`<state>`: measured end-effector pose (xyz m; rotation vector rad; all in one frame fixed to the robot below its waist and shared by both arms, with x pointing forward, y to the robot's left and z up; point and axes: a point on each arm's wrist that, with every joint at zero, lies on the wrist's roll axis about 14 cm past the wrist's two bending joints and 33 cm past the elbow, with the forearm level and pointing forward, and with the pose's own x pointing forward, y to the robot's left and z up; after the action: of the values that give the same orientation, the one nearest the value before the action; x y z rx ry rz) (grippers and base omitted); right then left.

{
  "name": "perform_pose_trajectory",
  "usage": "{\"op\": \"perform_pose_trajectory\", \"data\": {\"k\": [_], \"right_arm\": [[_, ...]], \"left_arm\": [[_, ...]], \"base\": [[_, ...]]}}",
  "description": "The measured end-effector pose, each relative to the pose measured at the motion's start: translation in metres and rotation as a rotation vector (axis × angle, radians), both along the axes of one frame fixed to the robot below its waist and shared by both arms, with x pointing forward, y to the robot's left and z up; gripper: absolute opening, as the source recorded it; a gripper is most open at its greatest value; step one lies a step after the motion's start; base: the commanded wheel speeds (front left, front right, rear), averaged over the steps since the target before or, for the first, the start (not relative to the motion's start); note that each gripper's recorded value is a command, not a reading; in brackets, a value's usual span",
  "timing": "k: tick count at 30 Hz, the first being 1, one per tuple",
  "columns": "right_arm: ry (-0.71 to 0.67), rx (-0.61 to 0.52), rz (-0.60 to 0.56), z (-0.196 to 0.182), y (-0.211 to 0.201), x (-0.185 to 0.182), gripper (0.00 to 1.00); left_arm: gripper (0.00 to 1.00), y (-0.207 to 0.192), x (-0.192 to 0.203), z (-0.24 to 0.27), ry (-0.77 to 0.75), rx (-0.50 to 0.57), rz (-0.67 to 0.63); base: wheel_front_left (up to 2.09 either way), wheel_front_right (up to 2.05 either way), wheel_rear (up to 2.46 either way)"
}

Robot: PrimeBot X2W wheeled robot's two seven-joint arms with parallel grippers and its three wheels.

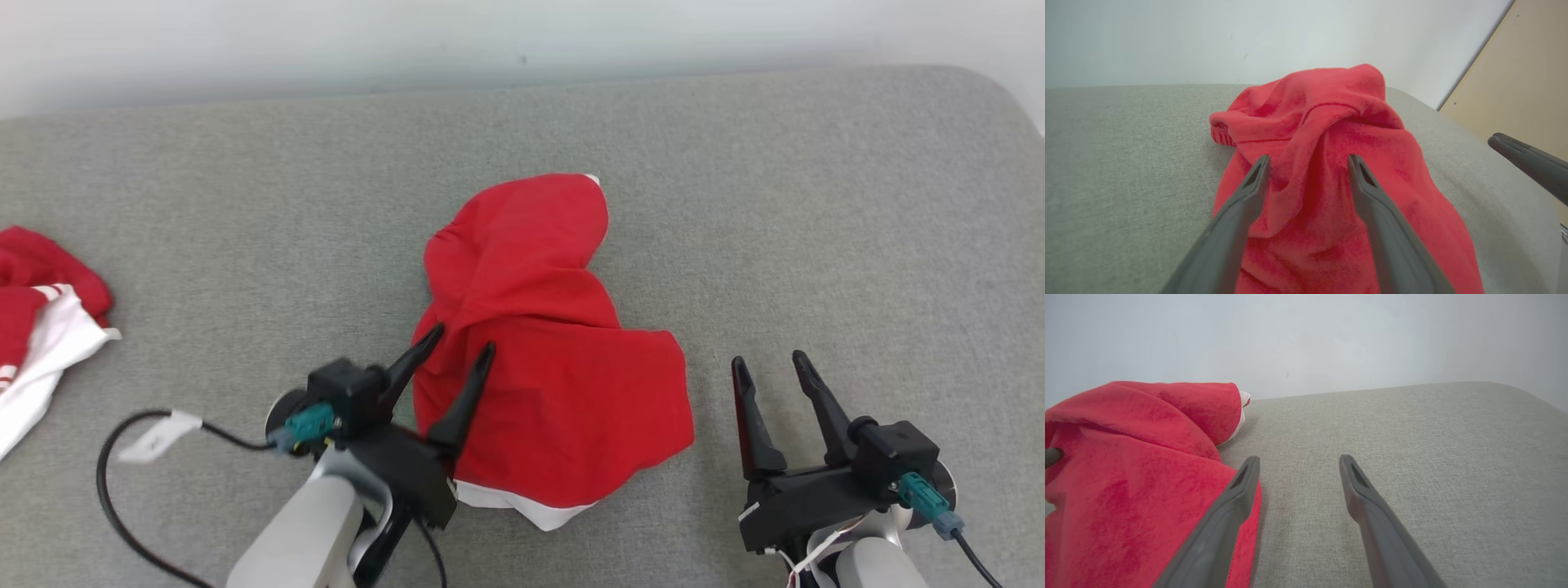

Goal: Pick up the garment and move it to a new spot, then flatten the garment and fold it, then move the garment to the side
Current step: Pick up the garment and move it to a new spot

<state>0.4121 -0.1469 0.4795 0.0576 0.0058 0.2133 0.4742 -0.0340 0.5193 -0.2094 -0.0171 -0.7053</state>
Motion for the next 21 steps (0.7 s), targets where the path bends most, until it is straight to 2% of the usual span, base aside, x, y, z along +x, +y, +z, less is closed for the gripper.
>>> {"op": "perform_pose_trajectory", "data": {"k": [12,17,21], "right_arm": [[-0.020,0.011,0.068,0.010,0.022,-0.016,1.00],[-0.015,0.018,0.097,0.010,0.032,-0.031,1.00],[0.010,0.021,0.124,0.002,0.039,-0.040,1.00]], "left_arm": [[1.00,0.086,-0.024,-0.009,-0.018,0.045,0.279],[1.00,0.138,-0.045,-0.007,-0.014,0.019,0.451],[1.00,0.164,-0.068,-0.023,0.025,0.041,0.524]], "base": [[0.00,0.00,0.00],[0.00,0.00,0.00],[0.00,0.00,0.00]]}}
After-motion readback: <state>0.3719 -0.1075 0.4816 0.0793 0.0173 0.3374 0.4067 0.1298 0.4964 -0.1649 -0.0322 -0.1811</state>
